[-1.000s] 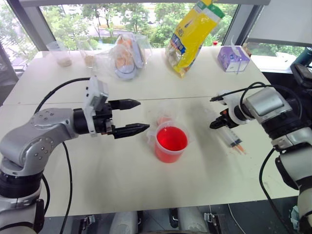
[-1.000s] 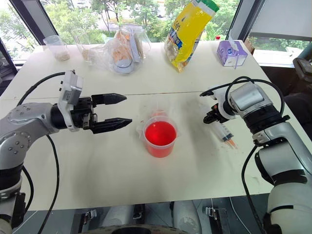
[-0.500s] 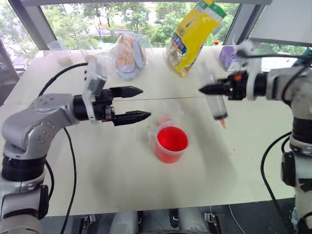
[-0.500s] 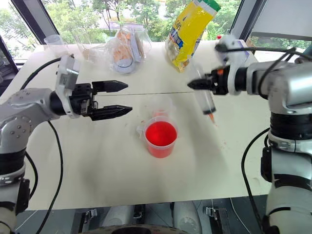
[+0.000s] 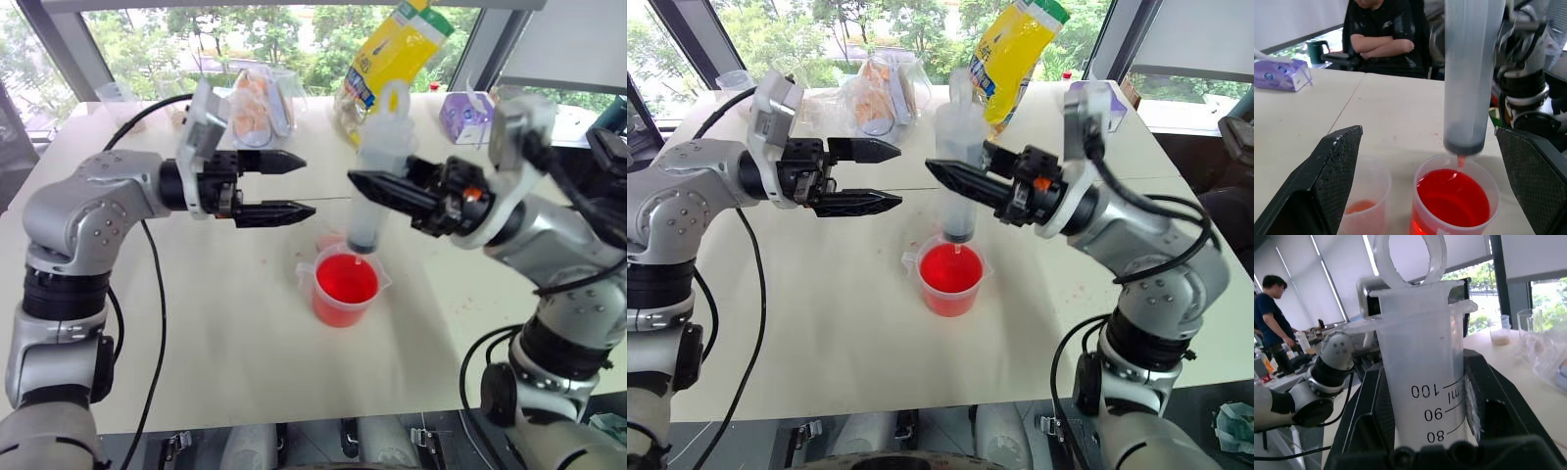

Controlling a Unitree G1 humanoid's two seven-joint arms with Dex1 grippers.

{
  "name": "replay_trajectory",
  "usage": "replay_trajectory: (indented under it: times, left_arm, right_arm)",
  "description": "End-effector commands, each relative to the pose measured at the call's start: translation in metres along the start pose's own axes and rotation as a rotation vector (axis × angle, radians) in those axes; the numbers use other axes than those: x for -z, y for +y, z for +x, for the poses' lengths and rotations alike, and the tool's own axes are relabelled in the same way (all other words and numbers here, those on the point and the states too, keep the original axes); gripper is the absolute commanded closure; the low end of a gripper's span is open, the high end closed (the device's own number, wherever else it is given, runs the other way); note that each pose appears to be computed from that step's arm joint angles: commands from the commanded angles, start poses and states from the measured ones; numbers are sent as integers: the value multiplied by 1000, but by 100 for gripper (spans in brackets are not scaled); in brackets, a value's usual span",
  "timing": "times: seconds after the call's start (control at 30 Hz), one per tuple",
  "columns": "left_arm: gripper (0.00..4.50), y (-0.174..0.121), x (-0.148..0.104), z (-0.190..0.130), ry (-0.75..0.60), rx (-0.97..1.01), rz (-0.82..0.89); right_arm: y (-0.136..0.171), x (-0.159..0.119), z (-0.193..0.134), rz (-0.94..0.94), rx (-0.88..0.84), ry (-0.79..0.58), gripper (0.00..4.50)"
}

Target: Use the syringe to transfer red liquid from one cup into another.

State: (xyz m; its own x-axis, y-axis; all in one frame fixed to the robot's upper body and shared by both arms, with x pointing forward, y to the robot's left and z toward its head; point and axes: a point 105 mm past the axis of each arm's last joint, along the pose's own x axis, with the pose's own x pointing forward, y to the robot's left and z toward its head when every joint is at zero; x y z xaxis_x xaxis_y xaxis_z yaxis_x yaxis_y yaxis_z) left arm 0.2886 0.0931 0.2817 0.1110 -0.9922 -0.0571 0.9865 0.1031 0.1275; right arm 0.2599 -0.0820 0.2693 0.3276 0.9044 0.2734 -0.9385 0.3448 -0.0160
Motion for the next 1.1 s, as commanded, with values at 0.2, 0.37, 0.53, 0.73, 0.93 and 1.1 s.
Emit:
replay_trajectory:
  times: [0.2,0.37,0.53,0.73,0.93,1.1]
  left_arm:
    - [0,-8,-11,4,4,49,25]
    - [0,-14,-8,13,2,90,29]
    - [0,-20,-6,20,1,135,27]
    - [0,-23,-5,27,-16,171,17]
    - [0,-29,-6,28,-21,215,-5]
    - [0,-20,-4,32,-20,176,23]
  right_arm:
    - [-7,45,0,-114,30,24,303]
    - [-9,56,-1,-139,53,25,303]
    - [-10,62,-2,-153,55,45,303]
    - [-9,63,-2,-153,52,50,303]
    - [-10,63,-2,-158,52,63,303]
    - [-10,63,-2,-161,47,69,303]
